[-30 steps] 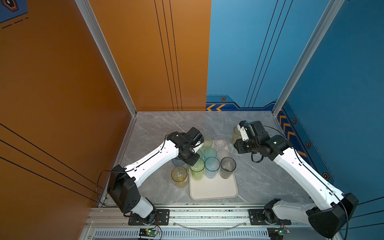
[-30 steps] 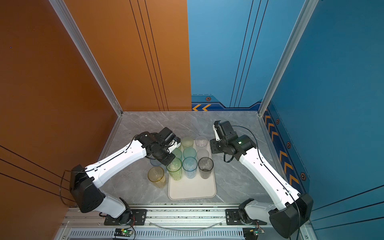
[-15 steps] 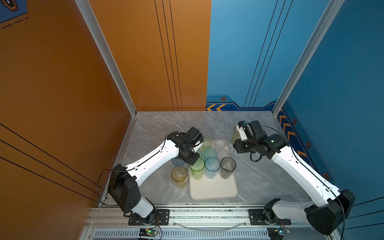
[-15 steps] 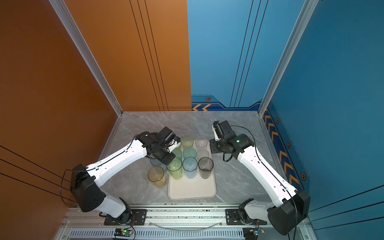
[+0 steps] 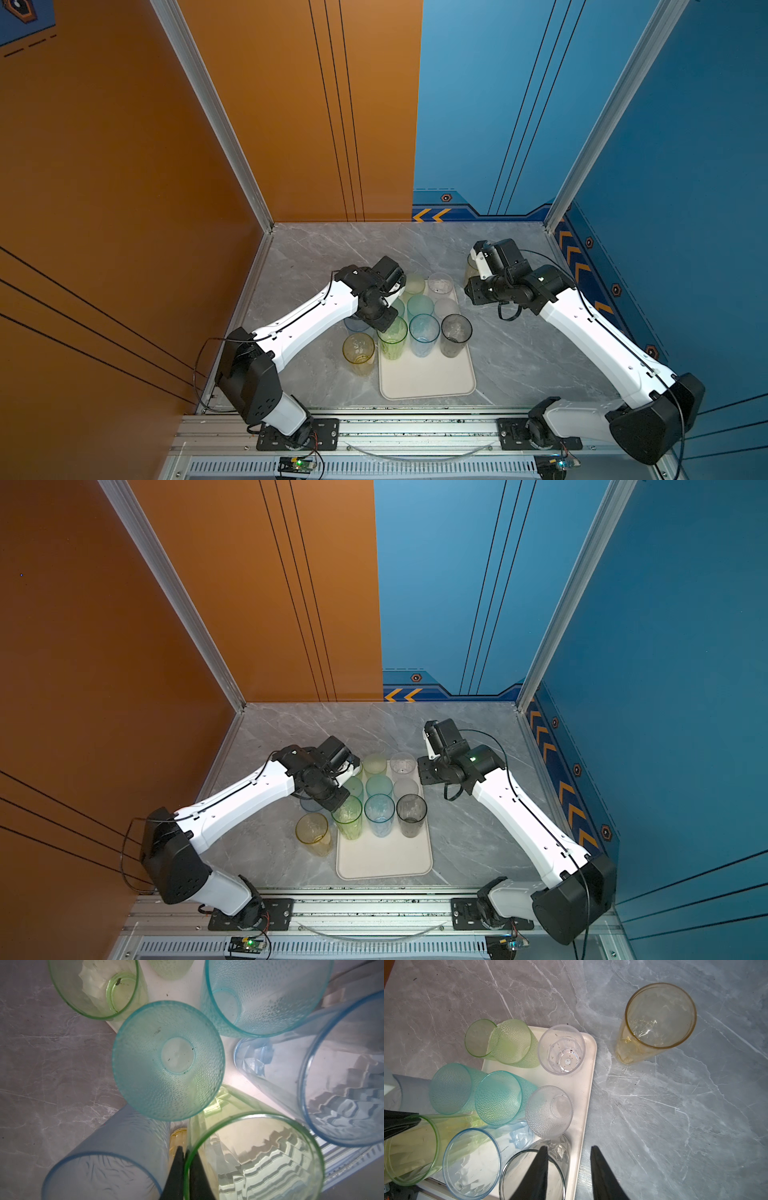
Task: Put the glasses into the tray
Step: 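Lower the green cup onto the tray among the teal cups, open left gripper, then withdraw the left gripper from the tray while the right moves over the yellow cup, then lower the right gripper into the yellow cup rim and close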
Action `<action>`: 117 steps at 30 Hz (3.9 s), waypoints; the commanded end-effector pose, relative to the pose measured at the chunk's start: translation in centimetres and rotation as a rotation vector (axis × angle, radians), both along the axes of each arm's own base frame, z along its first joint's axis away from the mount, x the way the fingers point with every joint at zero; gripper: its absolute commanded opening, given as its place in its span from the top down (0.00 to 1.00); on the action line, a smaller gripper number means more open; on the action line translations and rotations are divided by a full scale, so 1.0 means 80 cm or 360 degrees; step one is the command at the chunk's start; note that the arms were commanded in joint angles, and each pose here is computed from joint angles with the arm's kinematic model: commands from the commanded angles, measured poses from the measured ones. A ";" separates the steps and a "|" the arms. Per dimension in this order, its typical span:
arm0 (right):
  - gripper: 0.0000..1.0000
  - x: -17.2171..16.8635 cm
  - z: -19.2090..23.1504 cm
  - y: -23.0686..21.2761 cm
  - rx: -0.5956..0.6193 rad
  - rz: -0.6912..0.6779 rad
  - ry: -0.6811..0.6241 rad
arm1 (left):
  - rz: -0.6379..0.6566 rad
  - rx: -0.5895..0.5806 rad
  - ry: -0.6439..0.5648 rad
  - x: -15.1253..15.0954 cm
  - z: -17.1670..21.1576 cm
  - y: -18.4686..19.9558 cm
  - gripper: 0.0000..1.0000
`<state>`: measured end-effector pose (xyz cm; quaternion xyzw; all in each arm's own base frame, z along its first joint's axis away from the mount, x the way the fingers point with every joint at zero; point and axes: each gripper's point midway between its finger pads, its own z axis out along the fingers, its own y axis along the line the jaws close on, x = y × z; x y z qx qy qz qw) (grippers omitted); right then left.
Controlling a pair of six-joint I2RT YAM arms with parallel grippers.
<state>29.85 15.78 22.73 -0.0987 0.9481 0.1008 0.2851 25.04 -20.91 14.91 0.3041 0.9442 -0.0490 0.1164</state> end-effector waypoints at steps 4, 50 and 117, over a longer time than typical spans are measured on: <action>0.66 0.002 0.011 0.006 0.0021 0.0030 -0.0013 | 0.0004 -0.0003 -0.0042 0.005 0.004 0.004 0.88; 0.66 0.017 0.010 -0.006 -0.0016 -0.0041 -0.0013 | 0.0458 -0.0718 -0.0878 0.073 0.153 0.053 0.84; 0.83 0.184 -0.092 -0.147 -0.0147 -0.0477 0.0405 | 0.0836 -0.0661 -0.0822 0.144 0.082 0.125 0.82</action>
